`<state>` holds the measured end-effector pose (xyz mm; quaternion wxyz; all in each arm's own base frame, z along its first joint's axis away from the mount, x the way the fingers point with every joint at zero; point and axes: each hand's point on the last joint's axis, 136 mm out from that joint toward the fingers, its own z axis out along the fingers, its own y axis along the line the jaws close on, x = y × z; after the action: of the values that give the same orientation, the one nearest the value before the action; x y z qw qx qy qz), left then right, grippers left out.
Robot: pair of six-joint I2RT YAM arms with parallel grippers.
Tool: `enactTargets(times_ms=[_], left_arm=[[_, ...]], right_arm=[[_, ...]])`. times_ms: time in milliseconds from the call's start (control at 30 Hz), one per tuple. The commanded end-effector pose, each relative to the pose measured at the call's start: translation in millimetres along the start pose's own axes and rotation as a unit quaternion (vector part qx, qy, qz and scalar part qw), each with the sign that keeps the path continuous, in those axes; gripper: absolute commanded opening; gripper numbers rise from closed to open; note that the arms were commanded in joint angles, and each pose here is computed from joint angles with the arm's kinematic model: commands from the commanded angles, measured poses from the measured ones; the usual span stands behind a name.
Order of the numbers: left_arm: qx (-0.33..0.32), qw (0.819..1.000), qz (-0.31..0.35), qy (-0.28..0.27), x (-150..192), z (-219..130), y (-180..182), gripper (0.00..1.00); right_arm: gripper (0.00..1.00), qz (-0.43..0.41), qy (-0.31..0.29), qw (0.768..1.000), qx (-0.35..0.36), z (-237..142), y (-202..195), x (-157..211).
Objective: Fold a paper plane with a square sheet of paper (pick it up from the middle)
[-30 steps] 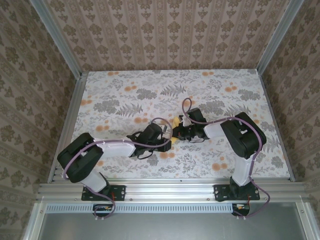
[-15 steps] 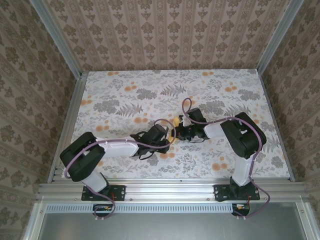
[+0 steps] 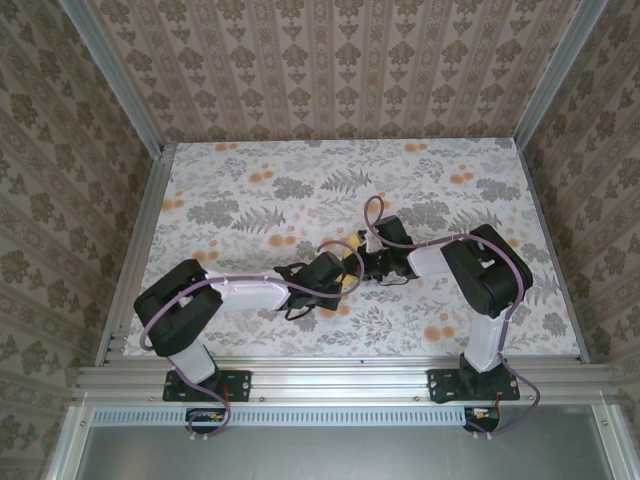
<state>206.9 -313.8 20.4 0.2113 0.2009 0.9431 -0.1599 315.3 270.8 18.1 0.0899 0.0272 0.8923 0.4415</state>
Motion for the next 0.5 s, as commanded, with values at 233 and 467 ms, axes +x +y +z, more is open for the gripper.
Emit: enactTargets(times_ms=[233, 467], left_arm=[[-0.069, 0.997, 0.03, 0.024, 11, 5, 13, 0.13], [-0.081, 0.996, 0.028, 0.025, 13, 5, 15, 0.13]], right_arm=[[0.14, 0.018, -0.004, 0.999, 0.043, -12, 2, -1], [0.14, 0.011, -0.005, 0.998, 0.06, -20, 10, -1]])
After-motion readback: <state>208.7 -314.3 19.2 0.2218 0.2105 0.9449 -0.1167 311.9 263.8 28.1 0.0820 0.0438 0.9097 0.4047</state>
